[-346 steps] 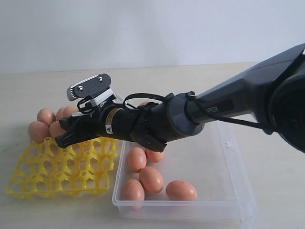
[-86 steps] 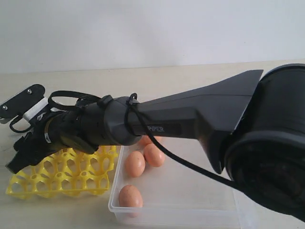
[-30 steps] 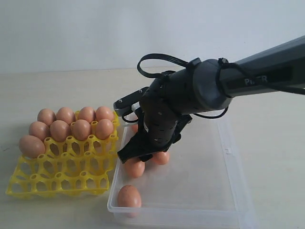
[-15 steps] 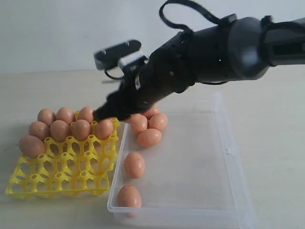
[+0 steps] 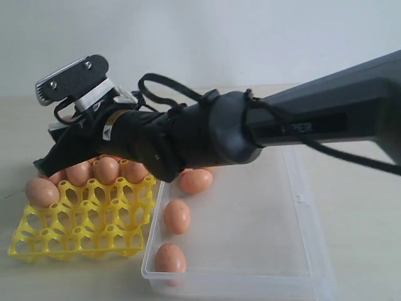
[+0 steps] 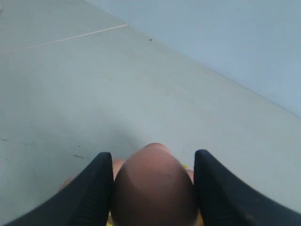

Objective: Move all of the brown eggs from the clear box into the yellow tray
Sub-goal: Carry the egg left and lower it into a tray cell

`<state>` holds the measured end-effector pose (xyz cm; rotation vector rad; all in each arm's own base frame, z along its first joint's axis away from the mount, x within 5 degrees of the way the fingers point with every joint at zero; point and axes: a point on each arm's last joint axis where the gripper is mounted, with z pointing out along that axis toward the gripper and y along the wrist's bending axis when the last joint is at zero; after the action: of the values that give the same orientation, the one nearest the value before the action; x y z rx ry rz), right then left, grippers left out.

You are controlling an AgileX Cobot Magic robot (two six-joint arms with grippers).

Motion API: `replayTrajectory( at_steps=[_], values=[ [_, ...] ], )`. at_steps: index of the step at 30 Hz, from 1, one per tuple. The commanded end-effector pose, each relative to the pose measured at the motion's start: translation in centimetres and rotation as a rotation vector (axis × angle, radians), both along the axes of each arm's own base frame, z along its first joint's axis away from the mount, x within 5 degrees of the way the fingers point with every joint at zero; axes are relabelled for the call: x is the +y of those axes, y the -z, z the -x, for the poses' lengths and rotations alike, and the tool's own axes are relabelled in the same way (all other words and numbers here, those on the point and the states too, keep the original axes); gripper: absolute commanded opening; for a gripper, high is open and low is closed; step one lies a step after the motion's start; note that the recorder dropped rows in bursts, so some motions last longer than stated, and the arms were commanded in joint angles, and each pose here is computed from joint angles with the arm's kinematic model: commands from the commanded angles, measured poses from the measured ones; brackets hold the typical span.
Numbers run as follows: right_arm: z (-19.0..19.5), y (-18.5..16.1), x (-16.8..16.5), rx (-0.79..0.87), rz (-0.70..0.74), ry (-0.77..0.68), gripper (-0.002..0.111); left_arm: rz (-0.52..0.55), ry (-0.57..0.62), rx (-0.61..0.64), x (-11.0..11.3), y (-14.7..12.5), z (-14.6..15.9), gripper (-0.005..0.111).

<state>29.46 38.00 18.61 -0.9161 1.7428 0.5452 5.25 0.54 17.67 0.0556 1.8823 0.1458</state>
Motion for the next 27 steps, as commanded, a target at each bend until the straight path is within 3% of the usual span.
replayTrajectory(
  at_steps=[1, 14, 27],
  values=[
    [0.3, 1.4, 1.9, -0.010, -0.004, -0.037, 0.000, 0.007, 0.005, -0.019, 0.0, -0.2, 0.0, 0.000],
    [0.6, 4.9, 3.5, 0.104, 0.083, -0.047, 0.002, 0.007, 0.005, -0.019, 0.0, -0.2, 0.0, 0.000],
    [0.3, 5.2, 4.0, 0.178, 0.169, -0.048, 0.062, 0.007, 0.005, -0.019, 0.0, -0.2, 0.0, 0.000]
  ],
)
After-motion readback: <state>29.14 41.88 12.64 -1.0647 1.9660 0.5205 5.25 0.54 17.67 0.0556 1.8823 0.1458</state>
